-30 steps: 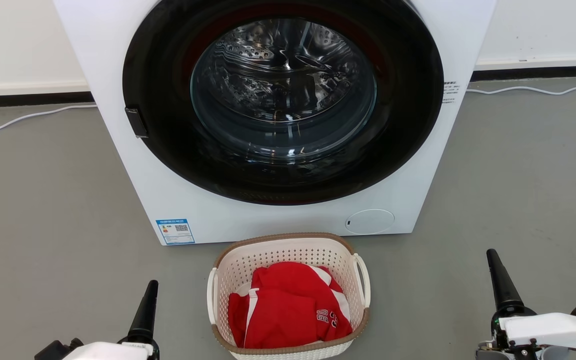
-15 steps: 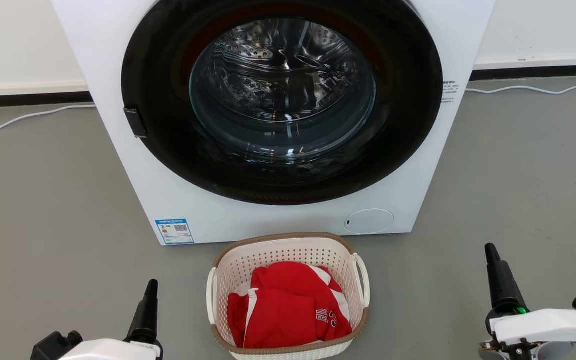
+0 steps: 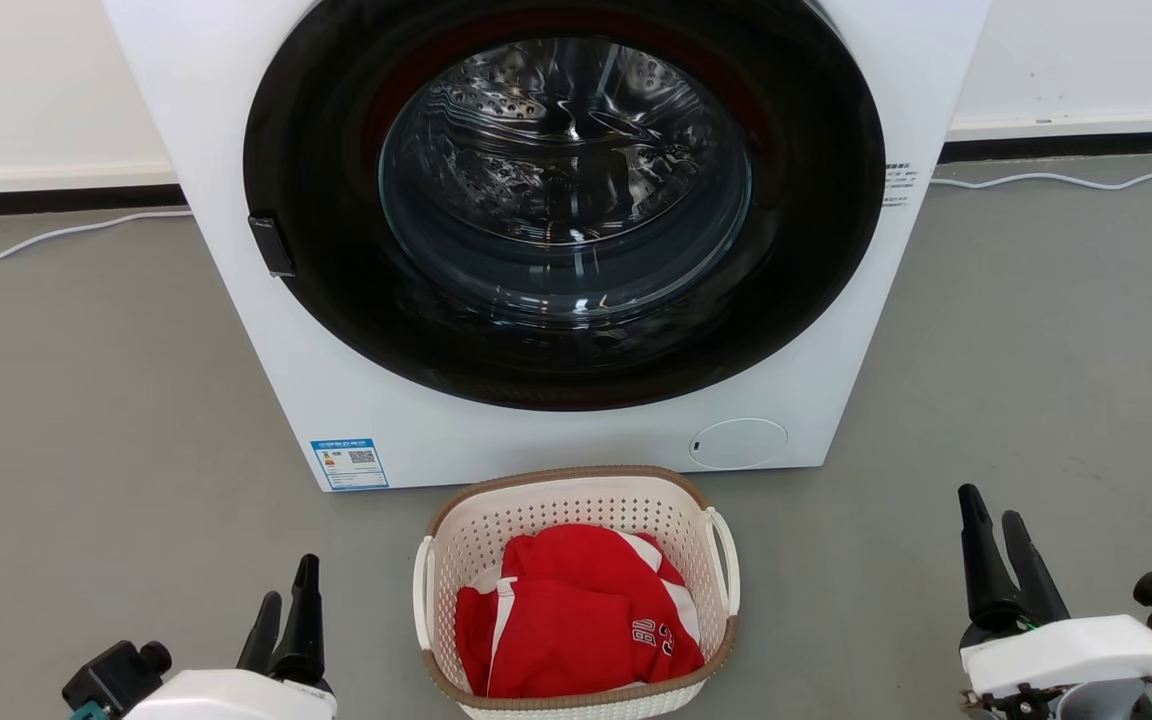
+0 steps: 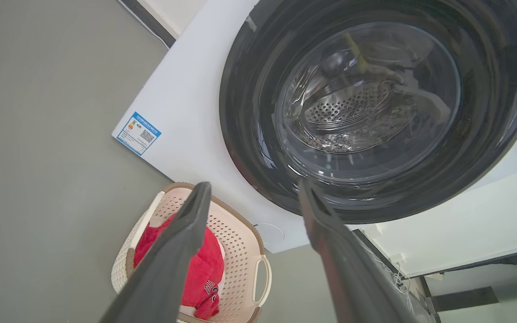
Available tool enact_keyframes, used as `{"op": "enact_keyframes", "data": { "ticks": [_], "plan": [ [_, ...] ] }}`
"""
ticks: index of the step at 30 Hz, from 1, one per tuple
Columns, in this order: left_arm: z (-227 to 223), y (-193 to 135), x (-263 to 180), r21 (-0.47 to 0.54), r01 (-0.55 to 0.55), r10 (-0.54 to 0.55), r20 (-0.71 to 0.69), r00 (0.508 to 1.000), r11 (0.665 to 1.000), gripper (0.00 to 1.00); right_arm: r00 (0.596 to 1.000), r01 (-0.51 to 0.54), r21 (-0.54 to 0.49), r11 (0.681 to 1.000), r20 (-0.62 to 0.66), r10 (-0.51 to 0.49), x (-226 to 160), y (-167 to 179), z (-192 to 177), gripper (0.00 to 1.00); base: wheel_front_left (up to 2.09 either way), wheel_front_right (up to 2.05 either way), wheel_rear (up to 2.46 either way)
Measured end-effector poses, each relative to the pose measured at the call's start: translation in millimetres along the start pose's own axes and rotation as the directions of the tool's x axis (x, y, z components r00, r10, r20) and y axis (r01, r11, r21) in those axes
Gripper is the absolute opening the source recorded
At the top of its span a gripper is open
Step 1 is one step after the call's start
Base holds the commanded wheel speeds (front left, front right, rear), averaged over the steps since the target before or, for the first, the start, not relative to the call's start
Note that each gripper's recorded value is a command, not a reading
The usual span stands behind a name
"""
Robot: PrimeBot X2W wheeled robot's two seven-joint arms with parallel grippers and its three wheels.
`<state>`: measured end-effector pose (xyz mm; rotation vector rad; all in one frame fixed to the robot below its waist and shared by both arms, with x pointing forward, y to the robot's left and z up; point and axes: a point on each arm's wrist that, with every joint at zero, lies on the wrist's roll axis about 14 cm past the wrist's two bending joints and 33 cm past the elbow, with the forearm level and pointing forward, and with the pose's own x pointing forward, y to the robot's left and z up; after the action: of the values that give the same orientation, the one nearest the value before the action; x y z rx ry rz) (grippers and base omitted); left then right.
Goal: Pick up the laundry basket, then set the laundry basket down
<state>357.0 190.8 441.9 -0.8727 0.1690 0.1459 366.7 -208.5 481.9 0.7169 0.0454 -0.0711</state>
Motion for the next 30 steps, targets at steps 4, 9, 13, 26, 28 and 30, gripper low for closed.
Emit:
{"op": "enact_keyframes", "data": {
  "ticks": [4,9,13,26,28,30],
  "plan": [
    [2.2,-1.1,-0.1,0.055,0.003,-0.004,0.013,1.000,0.998,1.00,1.000,-0.006,-0.051,0.999,0.008,0.006,-0.1,0.7,1.7,1.00,0.00,0.00,0.00],
    [3.9,-2.4,-0.2,0.105,0.008,-0.010,0.023,1.000,0.994,1.00,1.000,-0.011,-0.102,0.995,0.013,0.012,-0.5,1.6,2.7,1.00,0.00,0.00,0.00],
    [4.9,-3.9,0.2,0.153,0.013,-0.018,0.031,0.999,0.988,1.00,1.000,-0.014,-0.155,0.988,0.016,0.017,-0.9,1.7,3.4,1.00,0.00,0.00,0.00],
    [8.1,-7.1,0.5,0.313,0.024,-0.042,0.052,0.998,0.949,1.00,1.000,-0.015,-0.324,0.946,0.018,0.022,-7.6,-2.7,1.8,1.00,0.00,0.00,0.00],
    [8.7,-8.0,0.4,0.337,0.027,-0.048,0.056,0.997,0.941,1.00,0.999,-0.019,-0.345,0.938,0.025,0.030,-7.4,-1.3,3.3,1.00,0.00,0.00,0.00],
    [8.6,-8.4,0.4,0.358,0.029,-0.052,0.056,0.997,0.933,1.00,0.999,-0.022,-0.365,0.931,0.023,0.032,-7.5,-1.1,3.1,1.00,0.00,0.00,0.00]
  ]
}}
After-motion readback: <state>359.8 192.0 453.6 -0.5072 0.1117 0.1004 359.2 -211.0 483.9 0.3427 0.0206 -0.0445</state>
